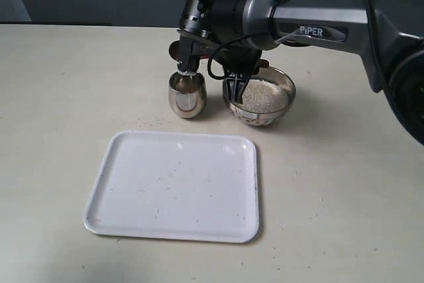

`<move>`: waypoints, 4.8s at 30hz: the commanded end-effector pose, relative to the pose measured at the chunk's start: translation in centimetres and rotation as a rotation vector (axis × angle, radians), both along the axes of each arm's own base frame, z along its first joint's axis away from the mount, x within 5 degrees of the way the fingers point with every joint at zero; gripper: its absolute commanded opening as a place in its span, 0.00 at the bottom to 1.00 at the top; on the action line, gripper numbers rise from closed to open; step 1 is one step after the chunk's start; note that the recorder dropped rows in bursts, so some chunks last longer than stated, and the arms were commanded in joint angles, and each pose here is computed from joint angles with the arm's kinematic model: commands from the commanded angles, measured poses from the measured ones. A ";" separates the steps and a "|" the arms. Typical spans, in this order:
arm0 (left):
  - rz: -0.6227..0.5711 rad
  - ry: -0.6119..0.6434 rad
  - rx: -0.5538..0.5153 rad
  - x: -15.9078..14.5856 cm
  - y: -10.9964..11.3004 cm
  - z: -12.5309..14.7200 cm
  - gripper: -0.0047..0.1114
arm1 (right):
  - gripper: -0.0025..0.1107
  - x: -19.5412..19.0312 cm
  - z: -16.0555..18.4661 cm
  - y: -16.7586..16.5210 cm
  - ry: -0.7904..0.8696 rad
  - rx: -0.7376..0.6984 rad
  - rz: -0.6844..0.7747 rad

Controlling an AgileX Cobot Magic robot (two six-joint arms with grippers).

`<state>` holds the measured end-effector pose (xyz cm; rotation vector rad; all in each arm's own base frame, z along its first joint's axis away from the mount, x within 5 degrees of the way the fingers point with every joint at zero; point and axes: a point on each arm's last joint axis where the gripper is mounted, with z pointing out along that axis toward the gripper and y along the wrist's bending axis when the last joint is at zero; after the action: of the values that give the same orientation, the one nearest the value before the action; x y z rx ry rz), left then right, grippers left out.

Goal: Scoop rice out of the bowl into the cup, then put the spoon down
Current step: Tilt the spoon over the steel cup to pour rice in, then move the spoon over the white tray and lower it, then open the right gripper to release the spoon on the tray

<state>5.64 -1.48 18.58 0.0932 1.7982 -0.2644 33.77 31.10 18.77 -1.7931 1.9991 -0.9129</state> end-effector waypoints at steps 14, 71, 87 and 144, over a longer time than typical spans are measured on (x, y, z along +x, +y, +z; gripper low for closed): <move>-0.002 -0.011 -0.002 0.0 0.0 0.2 0.04 | 0.01 -1.6 -1.7 0.6 -0.082 -0.099 0.106; -0.002 -0.011 -0.004 0.0 0.0 0.2 0.04 | 0.01 -2.2 0.1 0.4 -0.308 -0.038 -0.013; -0.002 -0.011 -0.004 0.0 0.0 0.2 0.04 | 0.01 -7.0 8.6 -2.2 -0.098 0.539 -0.605; -0.002 -0.011 -0.003 0.0 0.0 0.2 0.04 | 0.02 -11.8 10.1 0.3 0.521 0.774 -0.275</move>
<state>5.64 -1.48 18.58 0.0932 1.7982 -0.2644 22.11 32.58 25.72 -1.5409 2.5525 0.2848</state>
